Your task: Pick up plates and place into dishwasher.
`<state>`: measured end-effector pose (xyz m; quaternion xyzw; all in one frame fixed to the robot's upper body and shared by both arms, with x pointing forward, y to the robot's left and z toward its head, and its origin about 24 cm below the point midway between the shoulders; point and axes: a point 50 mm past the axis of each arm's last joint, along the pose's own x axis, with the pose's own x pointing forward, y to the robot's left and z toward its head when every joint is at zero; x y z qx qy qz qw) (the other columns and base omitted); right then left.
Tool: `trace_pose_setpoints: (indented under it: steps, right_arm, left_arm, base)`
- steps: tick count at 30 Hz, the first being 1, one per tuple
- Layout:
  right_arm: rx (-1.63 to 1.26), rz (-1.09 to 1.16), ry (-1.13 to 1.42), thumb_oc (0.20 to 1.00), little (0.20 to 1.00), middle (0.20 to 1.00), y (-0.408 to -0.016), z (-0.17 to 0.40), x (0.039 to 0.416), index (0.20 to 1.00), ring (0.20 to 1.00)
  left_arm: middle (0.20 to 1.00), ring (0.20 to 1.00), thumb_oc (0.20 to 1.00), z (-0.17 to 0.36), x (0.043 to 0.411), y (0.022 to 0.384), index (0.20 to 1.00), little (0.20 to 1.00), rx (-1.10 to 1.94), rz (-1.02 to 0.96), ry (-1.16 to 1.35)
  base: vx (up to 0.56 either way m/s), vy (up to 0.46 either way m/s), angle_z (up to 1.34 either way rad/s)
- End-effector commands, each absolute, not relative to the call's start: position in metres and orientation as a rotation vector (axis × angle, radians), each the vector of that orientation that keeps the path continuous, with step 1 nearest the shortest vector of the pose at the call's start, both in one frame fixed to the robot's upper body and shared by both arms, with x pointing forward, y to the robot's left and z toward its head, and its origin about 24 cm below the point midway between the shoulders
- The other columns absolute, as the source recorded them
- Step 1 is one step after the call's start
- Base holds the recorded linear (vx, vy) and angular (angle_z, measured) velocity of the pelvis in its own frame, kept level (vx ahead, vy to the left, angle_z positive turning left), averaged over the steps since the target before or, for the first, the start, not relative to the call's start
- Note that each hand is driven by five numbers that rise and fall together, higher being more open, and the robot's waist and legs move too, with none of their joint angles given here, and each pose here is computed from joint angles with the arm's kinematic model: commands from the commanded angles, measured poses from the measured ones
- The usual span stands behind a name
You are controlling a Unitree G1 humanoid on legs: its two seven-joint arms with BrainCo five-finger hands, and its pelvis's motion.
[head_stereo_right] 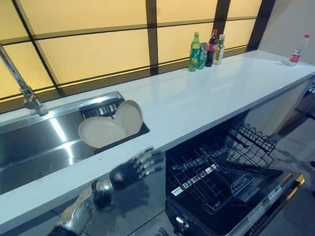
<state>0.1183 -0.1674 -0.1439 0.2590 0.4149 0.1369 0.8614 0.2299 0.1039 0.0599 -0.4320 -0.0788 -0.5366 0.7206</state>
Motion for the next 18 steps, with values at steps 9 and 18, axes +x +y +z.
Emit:
trace_pose_setpoints:
  steps: [9, 18]
  right_arm:
    - [0.511, 0.324, 0.802, 1.0, 1.0, 1.0, -0.15, -0.139, 0.136, 1.0, 1.0]
    - [0.458, 0.28, 0.874, 1.0, 1.0, 1.0, -0.174, -0.142, 0.122, 1.0, 1.0]
  left_arm:
    - [1.0, 1.0, 1.0, 0.23, 0.257, 0.163, 1.0, 1.0, -0.648, -0.588, -1.013]
    - [1.0, 1.0, 1.0, 0.301, 0.295, 0.271, 1.0, 1.0, 0.739, 0.247, -0.94]
  base:
    - [0.04, 0.007, 0.0]
    - [0.08, 0.083, 0.04]
